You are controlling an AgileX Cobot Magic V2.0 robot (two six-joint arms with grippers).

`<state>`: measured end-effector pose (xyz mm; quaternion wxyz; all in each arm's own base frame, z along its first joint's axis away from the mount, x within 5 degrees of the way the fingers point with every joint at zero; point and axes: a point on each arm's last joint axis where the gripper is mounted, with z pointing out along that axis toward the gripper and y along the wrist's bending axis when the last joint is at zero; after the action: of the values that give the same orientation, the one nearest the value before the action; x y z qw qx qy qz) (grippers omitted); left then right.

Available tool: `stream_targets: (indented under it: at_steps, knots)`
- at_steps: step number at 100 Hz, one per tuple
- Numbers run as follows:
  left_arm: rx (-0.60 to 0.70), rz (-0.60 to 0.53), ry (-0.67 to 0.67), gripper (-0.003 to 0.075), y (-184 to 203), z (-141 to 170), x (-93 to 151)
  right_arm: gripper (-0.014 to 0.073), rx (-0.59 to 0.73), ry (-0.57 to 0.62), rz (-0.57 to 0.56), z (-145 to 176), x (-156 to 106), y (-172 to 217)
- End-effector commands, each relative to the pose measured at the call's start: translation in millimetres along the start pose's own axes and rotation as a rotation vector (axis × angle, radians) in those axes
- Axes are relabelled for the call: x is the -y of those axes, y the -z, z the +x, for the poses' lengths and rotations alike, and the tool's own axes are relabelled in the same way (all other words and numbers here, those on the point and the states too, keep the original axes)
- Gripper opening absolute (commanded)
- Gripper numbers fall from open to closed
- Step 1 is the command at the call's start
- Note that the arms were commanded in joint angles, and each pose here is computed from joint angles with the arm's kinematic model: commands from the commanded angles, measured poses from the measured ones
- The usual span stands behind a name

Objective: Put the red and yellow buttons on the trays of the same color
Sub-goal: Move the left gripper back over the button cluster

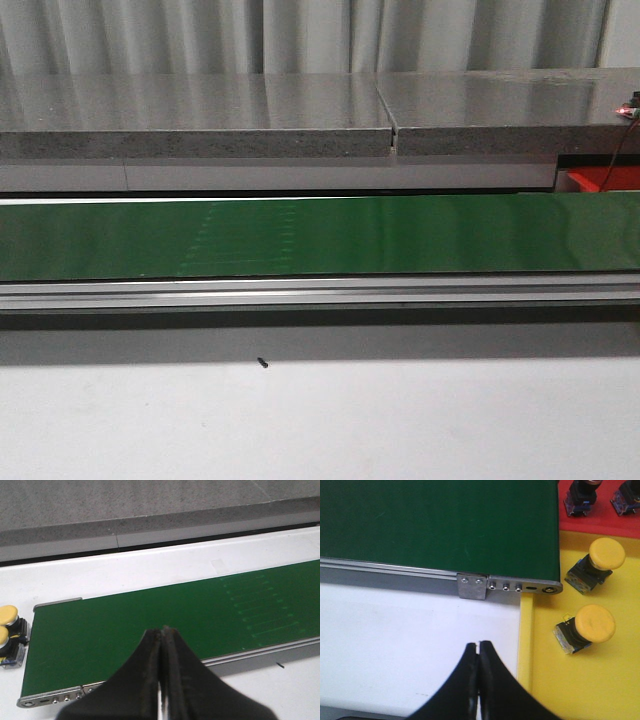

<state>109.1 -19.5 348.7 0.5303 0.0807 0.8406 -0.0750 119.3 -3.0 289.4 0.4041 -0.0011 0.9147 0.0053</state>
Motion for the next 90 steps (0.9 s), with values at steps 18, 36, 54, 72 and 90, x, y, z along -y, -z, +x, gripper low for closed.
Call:
stream_targets:
  at_steps: [18, 36, 54, 72, 90]
  knots:
    - [0.015, -0.089, 0.046, -0.002, -43, -18, -18, -0.0066, 0.075, 0.007, 0.006, -11, 1, 5]
    - [0.0, -0.2, 0.113, -0.002, -64, -19, -44, -0.0066, 0.075, 0.007, 0.006, -11, 1, 5]
    - [-0.048, -0.349, 0.186, -0.002, -72, -14, -76, -0.0066, 0.075, 0.007, 0.006, -11, 1, 5]
    - [-0.06, -0.446, 0.239, -0.002, -79, -11, -101, -0.0066, 0.075, 0.007, 0.006, -11, 1, 5]
    - [-0.053, -0.518, 0.346, -0.0006, -84, -18, -131, -0.0066, 0.075, 0.007, 0.006, -11, 1, 5]
